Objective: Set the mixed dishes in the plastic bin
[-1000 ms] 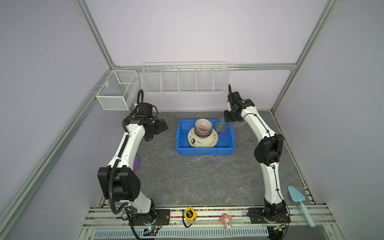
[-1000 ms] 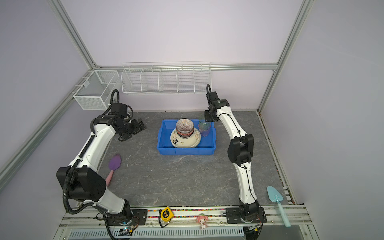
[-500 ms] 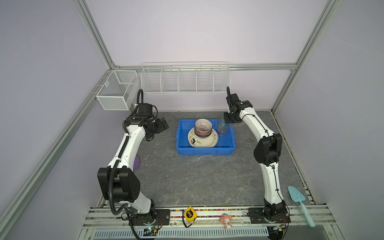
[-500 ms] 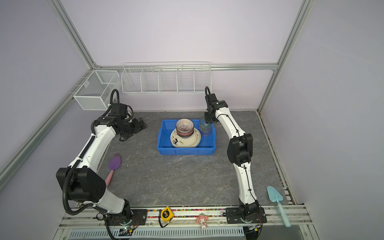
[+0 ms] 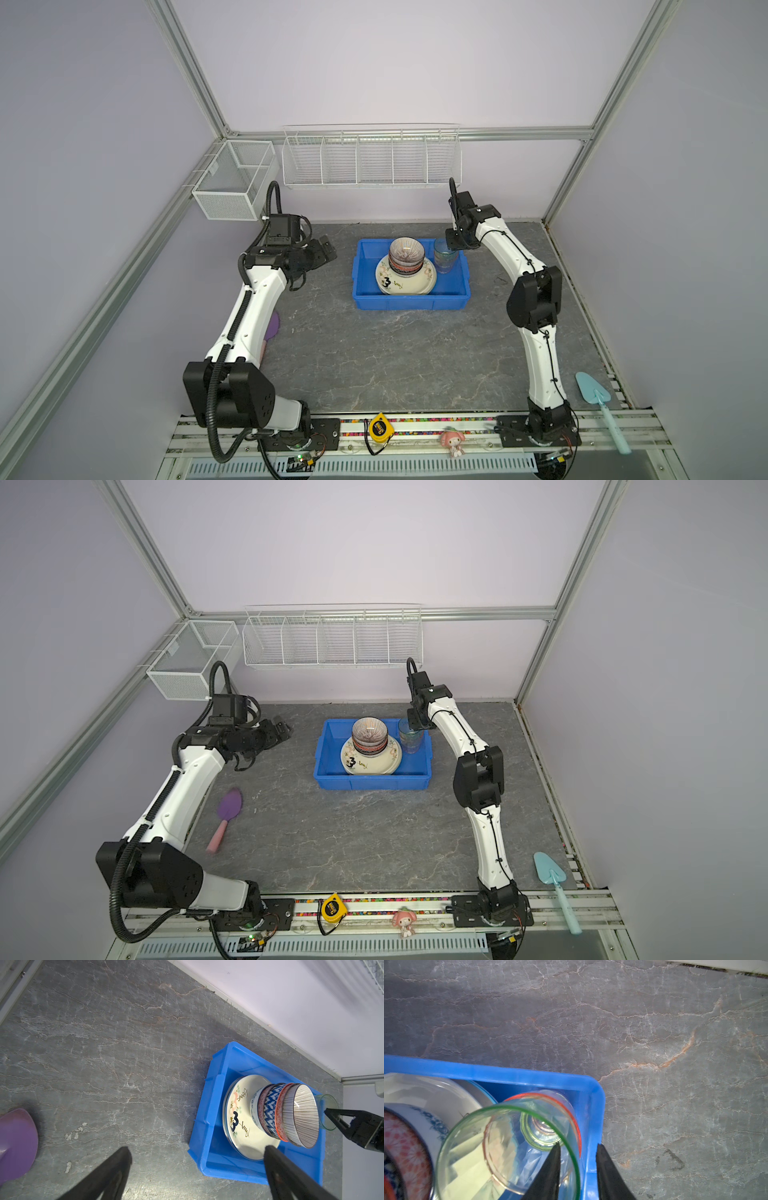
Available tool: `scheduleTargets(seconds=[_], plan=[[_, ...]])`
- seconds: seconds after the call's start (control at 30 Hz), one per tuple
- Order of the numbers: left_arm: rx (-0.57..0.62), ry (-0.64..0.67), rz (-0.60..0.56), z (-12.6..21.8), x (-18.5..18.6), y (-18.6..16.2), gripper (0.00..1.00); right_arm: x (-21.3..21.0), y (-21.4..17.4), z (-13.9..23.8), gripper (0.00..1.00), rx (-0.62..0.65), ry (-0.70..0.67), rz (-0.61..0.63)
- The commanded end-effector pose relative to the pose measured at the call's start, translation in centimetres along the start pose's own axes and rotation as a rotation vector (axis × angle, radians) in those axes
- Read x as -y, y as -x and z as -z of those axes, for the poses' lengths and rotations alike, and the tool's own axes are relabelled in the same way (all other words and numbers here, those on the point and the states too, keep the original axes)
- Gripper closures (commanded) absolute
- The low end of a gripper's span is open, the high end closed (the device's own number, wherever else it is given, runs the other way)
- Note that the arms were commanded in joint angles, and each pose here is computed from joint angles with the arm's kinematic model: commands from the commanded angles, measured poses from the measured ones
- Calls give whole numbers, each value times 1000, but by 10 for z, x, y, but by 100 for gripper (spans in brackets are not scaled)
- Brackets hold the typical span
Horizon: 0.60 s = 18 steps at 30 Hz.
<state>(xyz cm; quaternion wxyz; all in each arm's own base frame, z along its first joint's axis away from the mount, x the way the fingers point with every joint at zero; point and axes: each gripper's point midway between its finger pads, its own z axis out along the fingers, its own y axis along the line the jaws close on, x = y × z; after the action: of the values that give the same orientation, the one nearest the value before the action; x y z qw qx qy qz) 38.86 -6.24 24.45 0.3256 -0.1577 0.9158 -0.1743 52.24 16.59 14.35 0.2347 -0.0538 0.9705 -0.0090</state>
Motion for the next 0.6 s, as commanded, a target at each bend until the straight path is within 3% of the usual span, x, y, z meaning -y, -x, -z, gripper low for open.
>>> scheduleTargets(seconds=[0.0, 0.33, 0.57], plan=[[72, -14, -32, 12, 1, 8, 1, 2, 20, 46, 61, 102, 19, -3], [195, -12, -62, 35, -1, 18, 1, 5, 22, 110, 47, 191, 81, -29], [453, -103, -184, 49, 2, 24, 1, 23, 0, 161, 13, 280, 128, -51]])
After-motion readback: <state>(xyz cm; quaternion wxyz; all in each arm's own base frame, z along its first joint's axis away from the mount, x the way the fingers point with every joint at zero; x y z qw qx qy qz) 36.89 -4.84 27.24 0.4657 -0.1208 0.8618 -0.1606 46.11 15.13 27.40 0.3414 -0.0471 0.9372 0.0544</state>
